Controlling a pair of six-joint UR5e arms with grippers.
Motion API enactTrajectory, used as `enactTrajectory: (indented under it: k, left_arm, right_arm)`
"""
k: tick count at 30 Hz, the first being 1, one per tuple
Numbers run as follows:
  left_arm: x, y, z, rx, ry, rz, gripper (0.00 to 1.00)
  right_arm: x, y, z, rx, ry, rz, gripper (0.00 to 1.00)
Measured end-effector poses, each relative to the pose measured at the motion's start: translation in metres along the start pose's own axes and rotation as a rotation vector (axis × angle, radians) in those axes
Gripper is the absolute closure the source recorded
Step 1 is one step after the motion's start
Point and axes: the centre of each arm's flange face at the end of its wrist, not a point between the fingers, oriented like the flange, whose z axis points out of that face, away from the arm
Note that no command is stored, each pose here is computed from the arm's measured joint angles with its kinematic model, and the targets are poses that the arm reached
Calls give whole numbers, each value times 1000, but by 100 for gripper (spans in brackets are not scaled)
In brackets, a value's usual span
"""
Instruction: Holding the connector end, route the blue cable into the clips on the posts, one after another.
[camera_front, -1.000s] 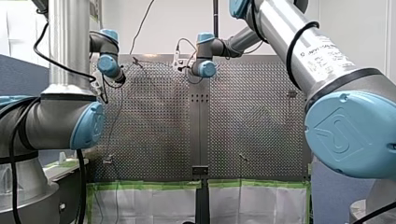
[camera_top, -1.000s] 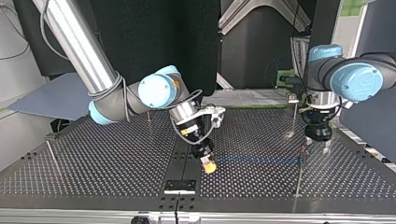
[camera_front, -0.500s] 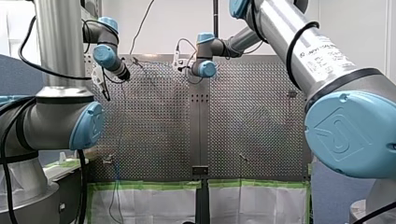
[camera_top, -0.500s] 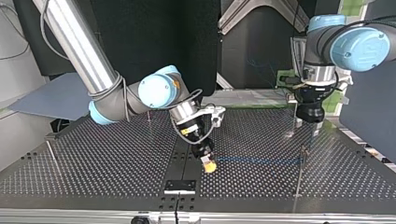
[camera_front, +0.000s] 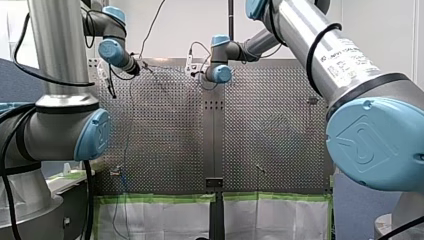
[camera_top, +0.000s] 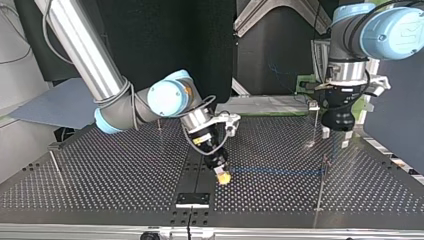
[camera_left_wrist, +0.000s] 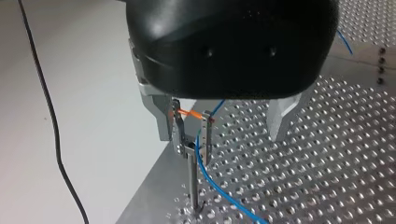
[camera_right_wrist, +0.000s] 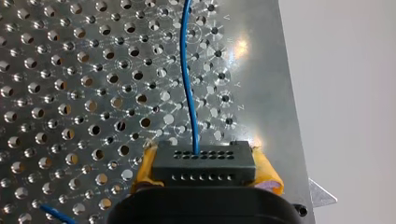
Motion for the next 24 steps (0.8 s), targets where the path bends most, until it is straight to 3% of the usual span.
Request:
enactTrajectory:
  k: [5, 24]
  left_arm:
    - [-3, 0, -2, -27, 8, 54, 0]
    - [-28, -21, 1, -8, -3, 255, 0]
  right_arm:
    - [0, 3, 0, -3, -1, 0, 100]
    - [-1, 5, 0, -5, -3, 4, 100]
